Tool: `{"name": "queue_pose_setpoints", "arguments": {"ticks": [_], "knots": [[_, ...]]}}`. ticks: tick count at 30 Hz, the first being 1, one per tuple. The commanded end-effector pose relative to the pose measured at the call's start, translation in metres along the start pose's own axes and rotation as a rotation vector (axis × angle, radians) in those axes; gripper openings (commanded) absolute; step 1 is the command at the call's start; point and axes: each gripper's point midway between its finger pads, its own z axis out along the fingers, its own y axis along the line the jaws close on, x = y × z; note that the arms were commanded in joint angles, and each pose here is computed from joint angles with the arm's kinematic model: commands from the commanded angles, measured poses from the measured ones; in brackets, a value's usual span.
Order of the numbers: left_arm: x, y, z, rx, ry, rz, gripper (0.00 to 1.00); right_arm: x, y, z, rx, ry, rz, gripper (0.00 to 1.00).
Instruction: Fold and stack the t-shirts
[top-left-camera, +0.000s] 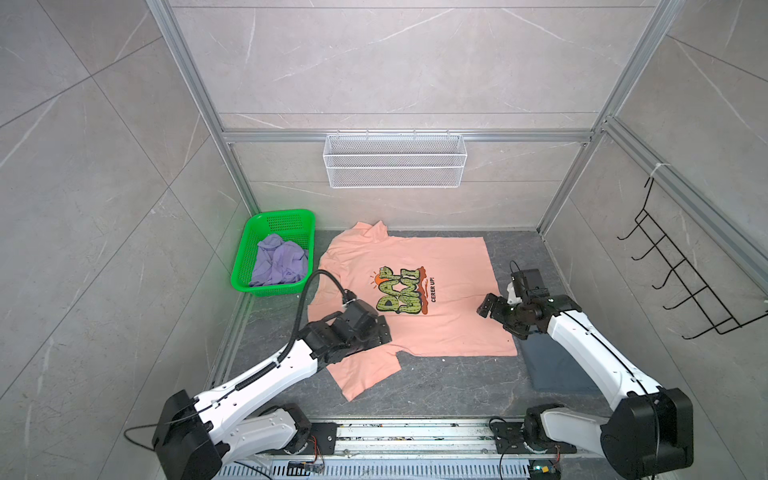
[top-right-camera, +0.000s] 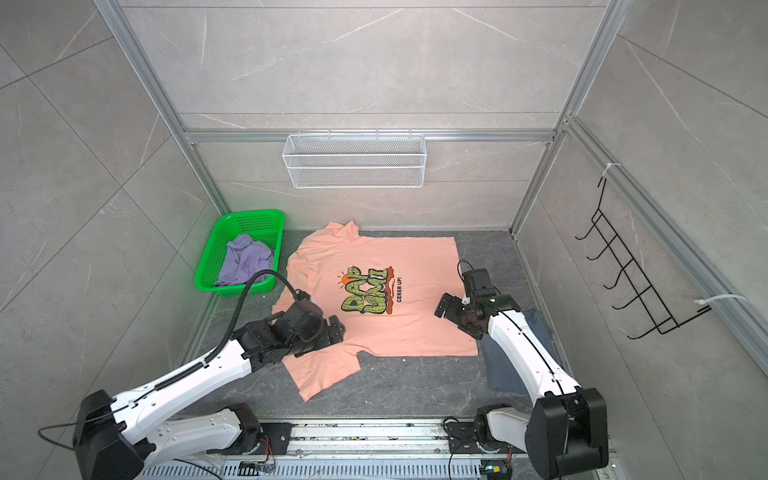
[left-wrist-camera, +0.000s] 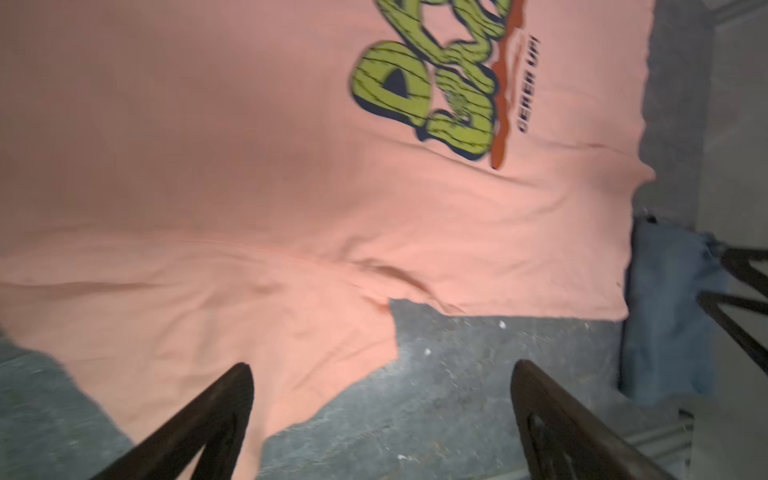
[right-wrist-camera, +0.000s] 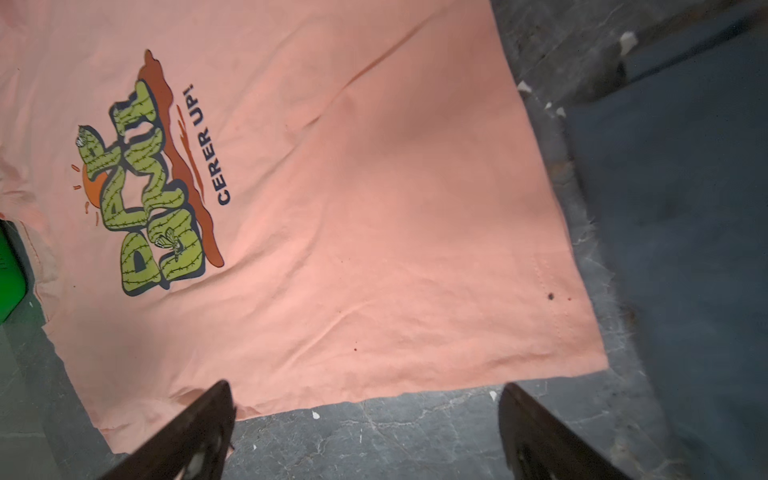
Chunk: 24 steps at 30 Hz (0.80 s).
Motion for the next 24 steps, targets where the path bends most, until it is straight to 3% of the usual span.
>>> {"name": "queue_pose_setpoints", "arguments": {"ticks": [1, 7, 11, 17, 24], "knots": [[-0.012, 0.042, 0.009, -0.085, -0.027, -0.081, 1.00, 0.005, -0.003, 0.023, -0.018, 0.026, 0.070, 0.99], [-0.046, 0.062, 0.041, -0.046, -0.053, -0.239, 0.99, 0.013, -0.012, 0.051, -0.009, 0.054, 0.112, 0.99], [-0.047, 0.068, 0.061, -0.077, 0.006, -0.253, 1.00, 0.020, -0.022, 0.063, 0.013, 0.062, 0.137, 0.99], [0.000, 0.121, 0.077, -0.222, 0.137, -0.364, 1.00, 0.037, -0.045, 0.072, 0.091, 0.093, 0.170, 1.00], [0.060, 0.168, 0.053, -0.331, 0.183, -0.446, 1.00, 0.068, -0.069, 0.067, 0.155, 0.150, 0.229, 0.99]]}}
